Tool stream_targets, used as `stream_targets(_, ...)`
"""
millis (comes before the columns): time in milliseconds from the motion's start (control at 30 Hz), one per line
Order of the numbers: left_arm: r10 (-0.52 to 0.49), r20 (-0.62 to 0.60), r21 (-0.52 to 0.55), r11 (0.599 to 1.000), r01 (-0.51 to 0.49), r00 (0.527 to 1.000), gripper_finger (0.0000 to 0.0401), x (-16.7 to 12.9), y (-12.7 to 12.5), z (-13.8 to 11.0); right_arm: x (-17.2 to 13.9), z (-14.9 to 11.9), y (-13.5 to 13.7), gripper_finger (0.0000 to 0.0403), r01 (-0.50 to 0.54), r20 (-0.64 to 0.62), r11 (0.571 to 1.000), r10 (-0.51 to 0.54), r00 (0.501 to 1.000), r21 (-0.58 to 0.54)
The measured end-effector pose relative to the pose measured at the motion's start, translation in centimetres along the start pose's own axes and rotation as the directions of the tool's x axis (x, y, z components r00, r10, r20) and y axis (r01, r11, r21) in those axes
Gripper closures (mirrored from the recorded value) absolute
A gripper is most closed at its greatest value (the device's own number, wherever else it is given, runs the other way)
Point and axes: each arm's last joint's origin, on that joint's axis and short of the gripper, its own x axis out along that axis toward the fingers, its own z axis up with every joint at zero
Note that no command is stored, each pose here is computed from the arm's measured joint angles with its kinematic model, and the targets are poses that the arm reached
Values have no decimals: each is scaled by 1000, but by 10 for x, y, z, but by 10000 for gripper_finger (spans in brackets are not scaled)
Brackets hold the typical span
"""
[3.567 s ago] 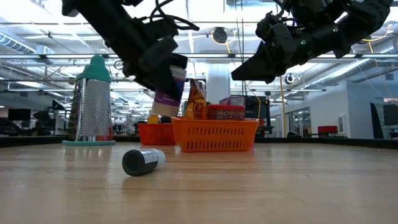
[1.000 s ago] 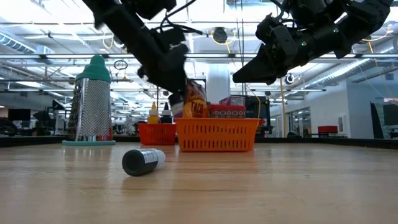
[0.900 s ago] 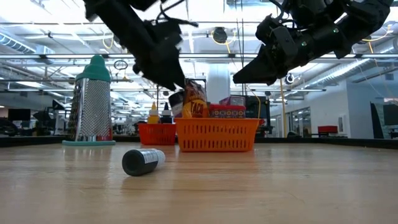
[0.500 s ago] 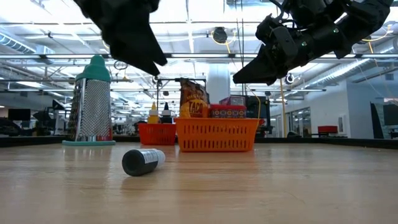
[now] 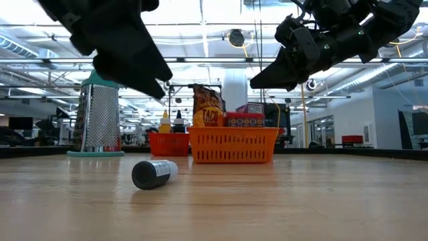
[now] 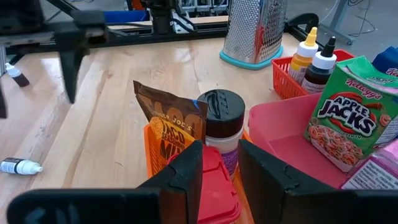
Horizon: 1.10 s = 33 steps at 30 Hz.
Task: Pick & Place Kitchen Items
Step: Put the brown food coloring bottle into the red bin
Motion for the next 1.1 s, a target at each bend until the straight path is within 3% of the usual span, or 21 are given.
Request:
stream_targets(400, -53, 36, -131, 990, 57, 998, 105, 27, -29, -33, 0, 0, 0, 310, 0, 0, 1000, 0, 1000, 1)
stream_targets(667, -29, -12, -216, 976, 26, 999, 105, 46, -33, -56, 0, 0, 0, 310, 0, 0, 1000, 0, 1000, 0)
stream_targets(900, -89, 26, -285, 954, 93, 996, 105, 58, -43, -61, 0, 0, 0, 310, 0, -2, 1000, 0, 1000, 1)
stream_targets(1100, -25, -24, -263, 965, 18, 999, 105, 66, -48, -68, 0, -1, 0, 310, 1, -9, 1000, -1, 1000, 0)
